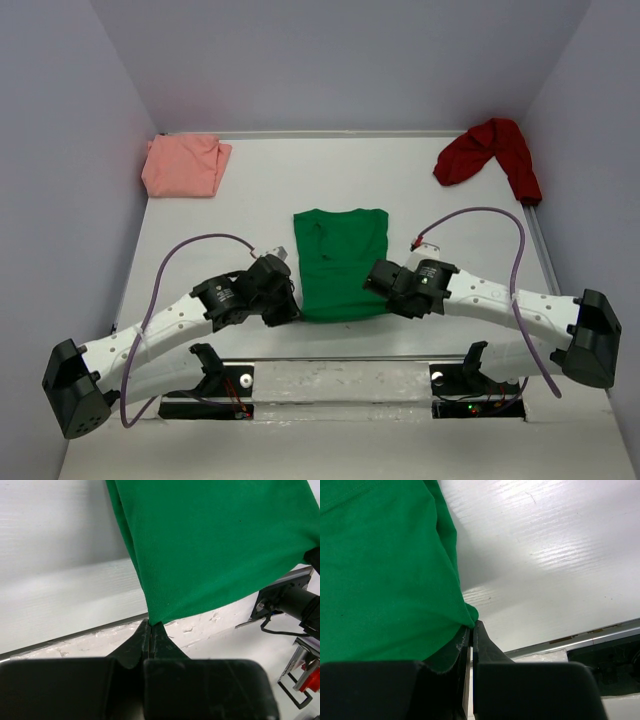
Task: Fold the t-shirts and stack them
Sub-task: Fold the tshirt
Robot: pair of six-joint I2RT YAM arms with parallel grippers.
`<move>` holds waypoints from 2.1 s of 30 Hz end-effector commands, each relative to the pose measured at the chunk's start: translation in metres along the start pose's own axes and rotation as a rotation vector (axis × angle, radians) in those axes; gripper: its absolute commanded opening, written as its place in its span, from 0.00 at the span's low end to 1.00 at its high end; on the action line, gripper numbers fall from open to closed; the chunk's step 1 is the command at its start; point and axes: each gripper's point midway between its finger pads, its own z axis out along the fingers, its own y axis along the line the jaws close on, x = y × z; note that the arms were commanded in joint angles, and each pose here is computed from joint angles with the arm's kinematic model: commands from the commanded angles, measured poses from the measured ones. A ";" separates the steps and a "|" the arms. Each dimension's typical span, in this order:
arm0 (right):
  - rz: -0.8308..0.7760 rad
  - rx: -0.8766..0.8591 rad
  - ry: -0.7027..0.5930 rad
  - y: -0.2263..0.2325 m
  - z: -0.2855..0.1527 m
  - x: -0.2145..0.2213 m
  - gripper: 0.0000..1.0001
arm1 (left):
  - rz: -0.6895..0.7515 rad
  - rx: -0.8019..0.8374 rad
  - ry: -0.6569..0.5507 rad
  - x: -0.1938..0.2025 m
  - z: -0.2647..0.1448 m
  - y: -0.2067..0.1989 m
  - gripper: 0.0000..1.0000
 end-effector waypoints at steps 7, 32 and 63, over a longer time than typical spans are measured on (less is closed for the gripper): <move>-0.061 0.088 -0.078 -0.022 -0.003 -0.016 0.00 | 0.012 -0.070 -0.002 0.001 -0.006 0.015 0.00; -0.046 0.098 -0.063 -0.038 -0.012 0.004 0.00 | -0.018 -0.049 0.047 0.032 -0.011 0.006 0.00; -0.466 -0.164 -0.037 0.142 0.087 -0.182 0.00 | 0.143 -0.269 -0.196 -0.227 0.061 -0.028 0.00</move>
